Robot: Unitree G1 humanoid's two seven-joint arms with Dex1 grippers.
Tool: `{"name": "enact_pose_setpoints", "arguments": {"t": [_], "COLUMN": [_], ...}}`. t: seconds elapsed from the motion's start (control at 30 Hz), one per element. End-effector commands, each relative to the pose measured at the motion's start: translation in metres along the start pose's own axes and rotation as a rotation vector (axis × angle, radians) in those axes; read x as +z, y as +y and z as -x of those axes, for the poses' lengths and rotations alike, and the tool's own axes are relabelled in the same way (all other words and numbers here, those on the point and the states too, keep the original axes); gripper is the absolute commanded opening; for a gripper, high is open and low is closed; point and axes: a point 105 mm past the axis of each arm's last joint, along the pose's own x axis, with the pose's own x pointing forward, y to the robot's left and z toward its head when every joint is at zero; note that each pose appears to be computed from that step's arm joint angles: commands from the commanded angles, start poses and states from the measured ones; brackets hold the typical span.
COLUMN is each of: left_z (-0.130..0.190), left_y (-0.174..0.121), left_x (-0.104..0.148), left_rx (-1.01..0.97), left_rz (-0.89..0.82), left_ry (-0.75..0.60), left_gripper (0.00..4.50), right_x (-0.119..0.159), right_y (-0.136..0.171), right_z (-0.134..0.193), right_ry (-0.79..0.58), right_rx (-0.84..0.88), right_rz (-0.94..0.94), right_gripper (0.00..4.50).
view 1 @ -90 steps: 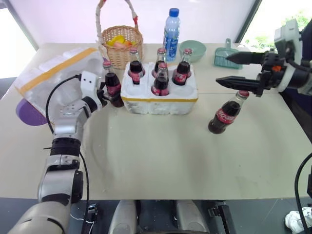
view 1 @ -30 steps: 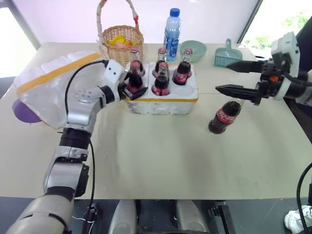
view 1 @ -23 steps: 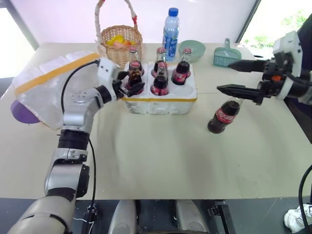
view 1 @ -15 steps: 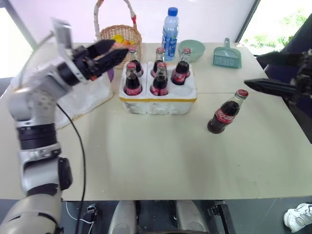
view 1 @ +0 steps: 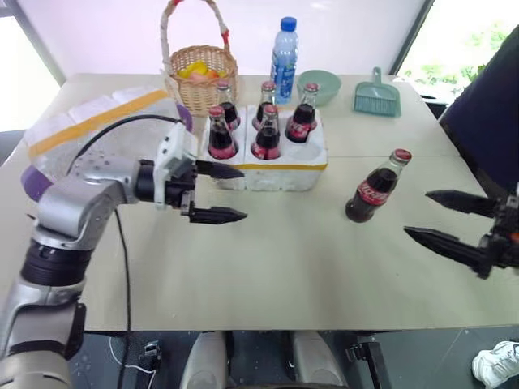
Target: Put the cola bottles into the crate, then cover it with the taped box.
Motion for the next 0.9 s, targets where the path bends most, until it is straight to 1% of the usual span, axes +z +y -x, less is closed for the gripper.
{"name": "enact_pose_setpoints", "arguments": {"t": [0.03, 0.17, 0.37, 0.5, 0.7, 0.8, 0.9], "left_z": [-0.008, -0.014, -0.018, -0.019, -0.019, -0.019, -0.019], "left_y": [0.005, 0.007, 0.010, 0.010, 0.010, 0.009, 0.010], "left_x": [0.016, 0.014, 0.017, 0.019, 0.019, 0.019, 0.019], "left_rx": [0.033, 0.038, 0.058, 0.061, 0.068, 0.069, 0.071], "left_rz": [-0.050, -0.049, -0.042, -0.040, -0.048, -0.049, -0.050], "left_ry": [-0.055, -0.059, -0.081, -0.087, -0.080, -0.079, -0.078], "left_gripper": [4.46, 4.46, 4.46, 4.46, 4.46, 4.46, 4.46], "right_x": [-0.009, -0.025, -0.033, -0.041, -0.045, -0.040, -0.039], "right_y": [-0.011, -0.017, -0.013, -0.024, -0.040, -0.043, -0.044], "right_z": [-0.006, -0.021, -0.047, -0.061, -0.083, -0.090, -0.098], "right_ry": [-0.050, -0.098, -0.120, -0.119, -0.132, -0.168, -0.174], "right_rx": [-0.151, -0.215, -0.168, -0.171, -0.173, -0.156, -0.137], "right_rz": [-0.009, -0.083, -0.091, -0.104, -0.138, -0.168, -0.179], "right_gripper": [4.50, 4.50, 4.50, 4.50, 4.50, 4.50, 4.50]}}
